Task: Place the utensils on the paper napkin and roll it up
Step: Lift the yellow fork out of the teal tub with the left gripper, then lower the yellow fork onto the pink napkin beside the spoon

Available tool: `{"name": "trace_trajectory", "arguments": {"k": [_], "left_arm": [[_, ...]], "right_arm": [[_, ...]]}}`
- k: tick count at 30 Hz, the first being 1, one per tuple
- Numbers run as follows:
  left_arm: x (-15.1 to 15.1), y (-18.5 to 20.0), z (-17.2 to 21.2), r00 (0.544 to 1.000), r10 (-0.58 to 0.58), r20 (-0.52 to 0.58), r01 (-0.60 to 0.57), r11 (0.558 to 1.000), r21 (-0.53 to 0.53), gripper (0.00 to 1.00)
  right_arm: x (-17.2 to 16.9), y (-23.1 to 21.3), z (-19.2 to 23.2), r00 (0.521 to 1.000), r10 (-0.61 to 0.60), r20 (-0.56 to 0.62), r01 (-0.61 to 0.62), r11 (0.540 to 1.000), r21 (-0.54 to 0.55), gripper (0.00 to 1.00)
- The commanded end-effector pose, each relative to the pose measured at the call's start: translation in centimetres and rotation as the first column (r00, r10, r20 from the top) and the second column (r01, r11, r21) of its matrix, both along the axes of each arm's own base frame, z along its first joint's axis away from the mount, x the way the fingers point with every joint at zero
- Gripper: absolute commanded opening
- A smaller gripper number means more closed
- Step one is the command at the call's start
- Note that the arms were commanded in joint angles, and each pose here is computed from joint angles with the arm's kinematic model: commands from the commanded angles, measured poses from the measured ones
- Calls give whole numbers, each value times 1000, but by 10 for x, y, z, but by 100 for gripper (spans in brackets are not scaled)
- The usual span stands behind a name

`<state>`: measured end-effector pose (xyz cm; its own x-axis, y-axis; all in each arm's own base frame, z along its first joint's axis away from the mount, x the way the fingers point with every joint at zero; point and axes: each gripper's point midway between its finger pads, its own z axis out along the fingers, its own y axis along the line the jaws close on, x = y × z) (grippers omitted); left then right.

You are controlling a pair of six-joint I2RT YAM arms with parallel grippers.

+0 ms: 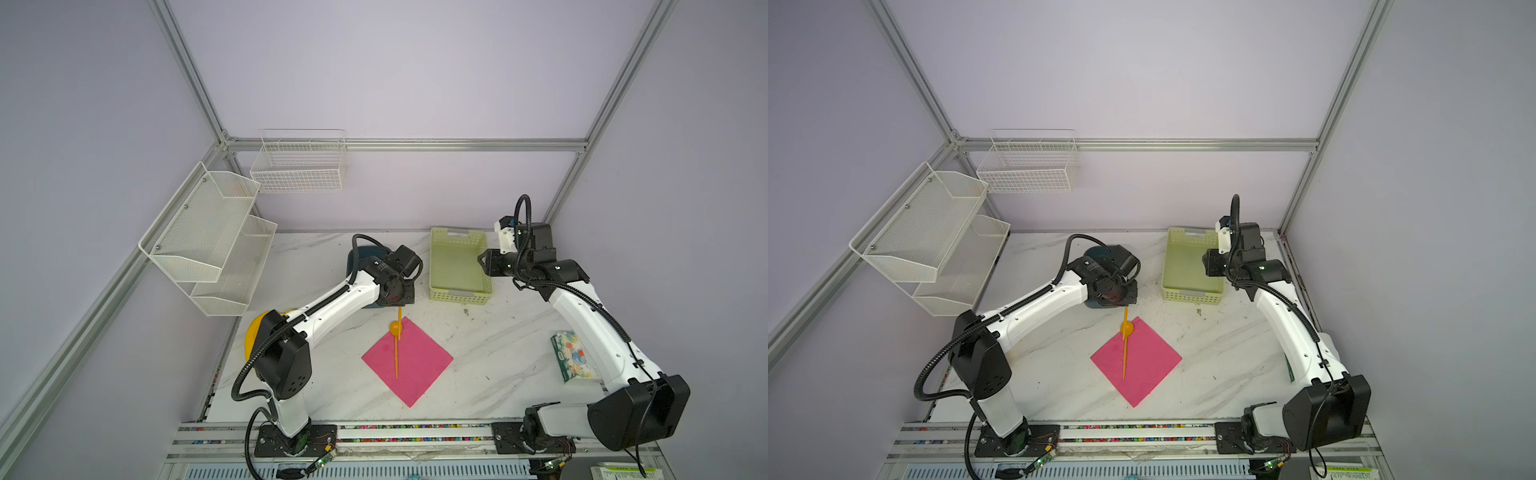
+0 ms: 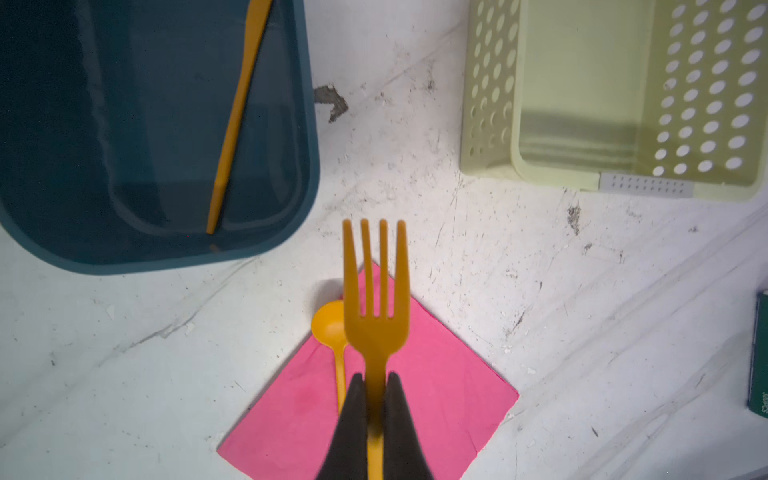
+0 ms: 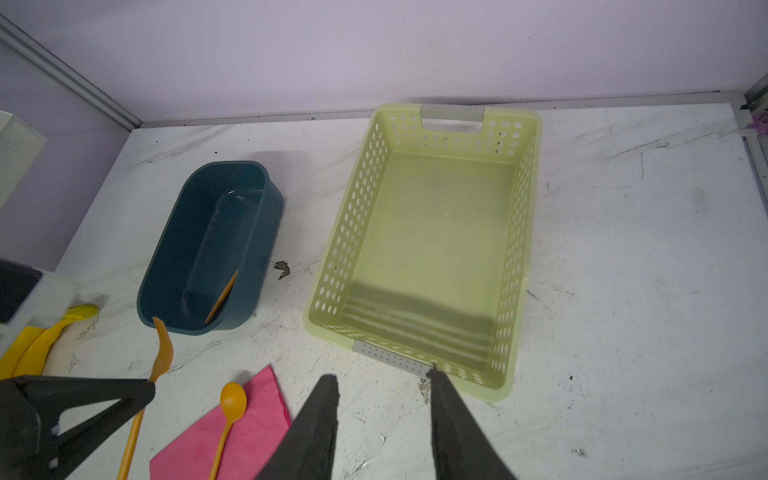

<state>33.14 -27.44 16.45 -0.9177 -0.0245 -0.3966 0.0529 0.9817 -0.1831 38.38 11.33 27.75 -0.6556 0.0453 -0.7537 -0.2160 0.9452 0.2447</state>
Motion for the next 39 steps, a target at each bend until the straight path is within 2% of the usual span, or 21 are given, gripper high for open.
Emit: {"name": "trace_trajectory", "arguments": {"k": [1,7,15,30,39], "left_arm": [[-11,-6,-8,999,46,15,-45,999,-6,4],[-37,-27,-34,999,28,-22,-28,1000,4,4],[-57,-40,-64,998,21,-57,-19,999,40,4],[-68,-32,-107,993,14,-117,-1,993,117,5],[-67,-20,-115,991,18,-136,0,991,137,5]], "right_arm": [[-7,2,8,999,21,31,-21,1000,1,40],[-9,2,9,999,21,36,-21,1000,2,40],[-10,3,9,999,23,36,-24,1000,9,40],[-10,2,6,999,21,30,-22,1000,5,40],[-9,2,5,999,20,28,-20,1000,3,40]]}}
